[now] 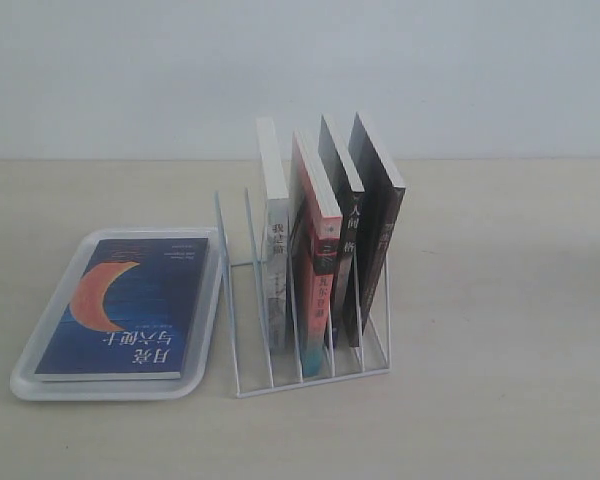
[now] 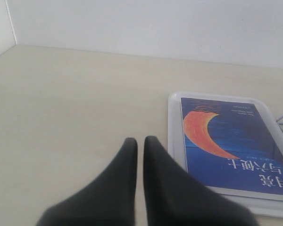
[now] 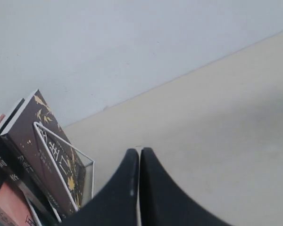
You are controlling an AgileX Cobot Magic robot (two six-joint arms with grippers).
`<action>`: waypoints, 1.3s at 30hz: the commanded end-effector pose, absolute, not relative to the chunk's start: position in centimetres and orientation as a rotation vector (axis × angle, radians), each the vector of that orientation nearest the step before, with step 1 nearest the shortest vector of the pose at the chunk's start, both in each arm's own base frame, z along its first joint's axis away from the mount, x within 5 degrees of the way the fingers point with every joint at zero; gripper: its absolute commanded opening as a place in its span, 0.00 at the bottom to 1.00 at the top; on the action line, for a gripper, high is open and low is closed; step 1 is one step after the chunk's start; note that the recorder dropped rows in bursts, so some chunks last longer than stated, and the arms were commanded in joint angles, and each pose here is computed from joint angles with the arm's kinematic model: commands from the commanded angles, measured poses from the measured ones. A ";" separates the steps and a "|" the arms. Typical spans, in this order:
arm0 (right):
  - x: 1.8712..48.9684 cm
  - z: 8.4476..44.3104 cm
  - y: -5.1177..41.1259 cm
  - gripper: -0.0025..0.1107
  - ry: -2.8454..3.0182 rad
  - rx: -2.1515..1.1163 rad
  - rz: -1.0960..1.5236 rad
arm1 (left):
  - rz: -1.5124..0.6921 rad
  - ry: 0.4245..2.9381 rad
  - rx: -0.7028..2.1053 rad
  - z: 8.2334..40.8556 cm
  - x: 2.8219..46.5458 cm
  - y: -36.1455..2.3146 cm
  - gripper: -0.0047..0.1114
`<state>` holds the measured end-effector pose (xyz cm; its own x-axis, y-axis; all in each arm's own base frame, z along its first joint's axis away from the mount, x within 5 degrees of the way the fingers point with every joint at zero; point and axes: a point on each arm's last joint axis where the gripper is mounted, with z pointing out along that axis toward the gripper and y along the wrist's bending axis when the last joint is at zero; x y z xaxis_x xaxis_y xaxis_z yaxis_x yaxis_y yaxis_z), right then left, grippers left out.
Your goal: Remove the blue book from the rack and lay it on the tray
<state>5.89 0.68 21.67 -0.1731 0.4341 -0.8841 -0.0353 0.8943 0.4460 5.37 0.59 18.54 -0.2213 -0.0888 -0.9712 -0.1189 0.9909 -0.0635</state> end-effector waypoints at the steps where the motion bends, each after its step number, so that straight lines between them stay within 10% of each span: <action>1: 5.9 20.9 0.7 0.02 1.702 0.282 0.403 | 0.019 1.795 -0.154 18.4 5.4 0.6 0.08; 39: 5.3 18.1 0.6 0.02 1.840 -0.107 0.065 | 0.019 1.795 -0.154 18.4 5.4 0.6 0.08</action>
